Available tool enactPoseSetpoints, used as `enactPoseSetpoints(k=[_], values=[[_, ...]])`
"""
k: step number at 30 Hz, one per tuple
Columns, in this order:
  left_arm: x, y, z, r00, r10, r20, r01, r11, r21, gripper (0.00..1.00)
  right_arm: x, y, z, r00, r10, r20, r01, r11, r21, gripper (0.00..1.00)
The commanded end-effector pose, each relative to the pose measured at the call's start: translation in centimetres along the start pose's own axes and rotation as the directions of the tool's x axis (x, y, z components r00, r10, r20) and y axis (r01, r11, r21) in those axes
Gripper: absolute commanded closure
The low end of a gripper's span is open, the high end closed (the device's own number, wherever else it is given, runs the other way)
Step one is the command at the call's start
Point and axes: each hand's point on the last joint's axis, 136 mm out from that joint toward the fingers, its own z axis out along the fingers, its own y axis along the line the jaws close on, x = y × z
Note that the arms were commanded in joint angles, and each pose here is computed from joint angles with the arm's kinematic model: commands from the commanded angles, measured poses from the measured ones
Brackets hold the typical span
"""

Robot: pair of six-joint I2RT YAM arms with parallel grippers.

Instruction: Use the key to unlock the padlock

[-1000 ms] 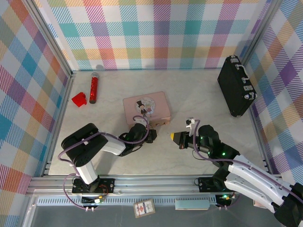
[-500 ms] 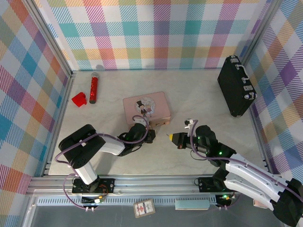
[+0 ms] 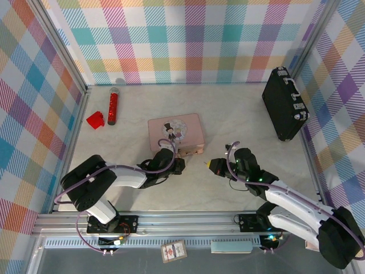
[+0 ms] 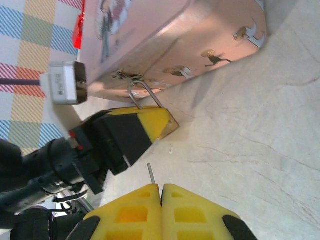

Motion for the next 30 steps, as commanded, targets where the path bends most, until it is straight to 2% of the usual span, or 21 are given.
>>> enactPoseSetpoints(k=[1,8,16,30], values=[[-2.7,-3.2,-1.1,0.998,-0.012,0.055,0.007,0.997,0.082,0.92,0.2,0.6,0.5,0.998,0.060,-0.020,-0.061,0.997,-0.052,1.00],[-3.4,-4.0,-1.7,0.996,-0.070,0.050,0.064,0.992,0.109,0.92,1.1,-1.0,2.1,0.983,0.178,-0.044,-0.180,0.983,-0.044,1.00],[-3.0,-4.3,-1.1,0.996,-0.094,0.000,0.094,0.990,0.107,0.92,1.0,-1.5,2.1,0.984,0.177,-0.034,-0.178,0.984,-0.019,1.00],[-2.1,-3.8,-0.1,0.970,-0.222,-0.094,0.233,0.965,0.118,0.95,0.8,-2.1,2.7,0.977,0.211,-0.029,-0.211,0.977,0.011,1.00]])
